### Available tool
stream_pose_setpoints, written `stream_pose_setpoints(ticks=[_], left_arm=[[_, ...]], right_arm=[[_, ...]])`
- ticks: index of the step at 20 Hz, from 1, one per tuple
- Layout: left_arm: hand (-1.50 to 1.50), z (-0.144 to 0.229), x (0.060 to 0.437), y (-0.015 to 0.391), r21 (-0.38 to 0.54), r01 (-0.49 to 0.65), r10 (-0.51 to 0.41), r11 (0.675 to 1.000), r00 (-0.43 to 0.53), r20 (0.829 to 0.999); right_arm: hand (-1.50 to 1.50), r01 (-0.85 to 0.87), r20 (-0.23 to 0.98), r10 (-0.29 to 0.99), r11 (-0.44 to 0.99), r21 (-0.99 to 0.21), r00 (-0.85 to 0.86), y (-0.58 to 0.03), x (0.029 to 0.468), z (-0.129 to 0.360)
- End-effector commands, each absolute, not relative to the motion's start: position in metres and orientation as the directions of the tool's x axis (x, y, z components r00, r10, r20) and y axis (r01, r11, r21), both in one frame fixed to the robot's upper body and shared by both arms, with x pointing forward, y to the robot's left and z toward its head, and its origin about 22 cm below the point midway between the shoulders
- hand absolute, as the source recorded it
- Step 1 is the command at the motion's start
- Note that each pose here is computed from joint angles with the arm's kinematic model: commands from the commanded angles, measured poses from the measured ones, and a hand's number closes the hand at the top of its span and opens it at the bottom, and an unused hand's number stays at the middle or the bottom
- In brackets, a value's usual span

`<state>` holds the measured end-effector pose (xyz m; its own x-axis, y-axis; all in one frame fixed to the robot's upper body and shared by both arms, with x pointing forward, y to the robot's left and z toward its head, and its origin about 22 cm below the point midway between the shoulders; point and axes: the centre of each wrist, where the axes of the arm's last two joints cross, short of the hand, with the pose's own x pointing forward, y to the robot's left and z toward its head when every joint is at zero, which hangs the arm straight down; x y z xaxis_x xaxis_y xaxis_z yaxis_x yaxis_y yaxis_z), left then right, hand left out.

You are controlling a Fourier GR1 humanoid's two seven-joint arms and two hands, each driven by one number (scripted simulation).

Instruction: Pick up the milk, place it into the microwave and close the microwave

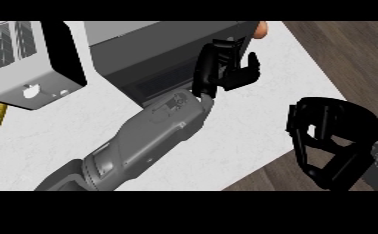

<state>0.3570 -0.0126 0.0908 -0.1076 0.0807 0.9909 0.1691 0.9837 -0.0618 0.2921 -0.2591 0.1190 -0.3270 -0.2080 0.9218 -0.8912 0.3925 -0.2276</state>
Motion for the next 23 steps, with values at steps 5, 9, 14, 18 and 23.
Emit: stream_pose_setpoints(ticks=[5,9,14,18,23], left_arm=[[1.5,0.072,0.372,0.018,-0.322,0.077,0.314,0.944,0.102,0.944],[1.5,0.058,0.371,0.024,-0.358,0.108,0.344,0.928,0.125,0.931],[1.5,0.038,0.37,0.039,-0.389,0.136,0.369,0.911,0.15,0.917],[1.5,0.026,0.367,0.046,-0.412,0.172,0.386,0.895,0.164,0.908],[1.5,0.017,0.369,0.056,-0.425,0.179,0.399,0.887,0.167,0.902]], right_arm=[[1.5,-0.925,0.928,-0.277,0.352,-0.144,-0.25,-0.245,0.268,0.099],[1.5,-0.921,0.927,-0.283,0.366,-0.132,-0.245,-0.243,0.258,0.095],[1.5,-0.924,0.922,-0.313,0.367,-0.103,-0.227,-0.233,0.241,0.089],[1.5,-0.922,0.918,-0.32,0.372,-0.104,-0.233,-0.225,0.232,0.088],[1.5,-0.919,0.913,-0.335,0.383,-0.093,-0.232,-0.216,0.215,0.085]])
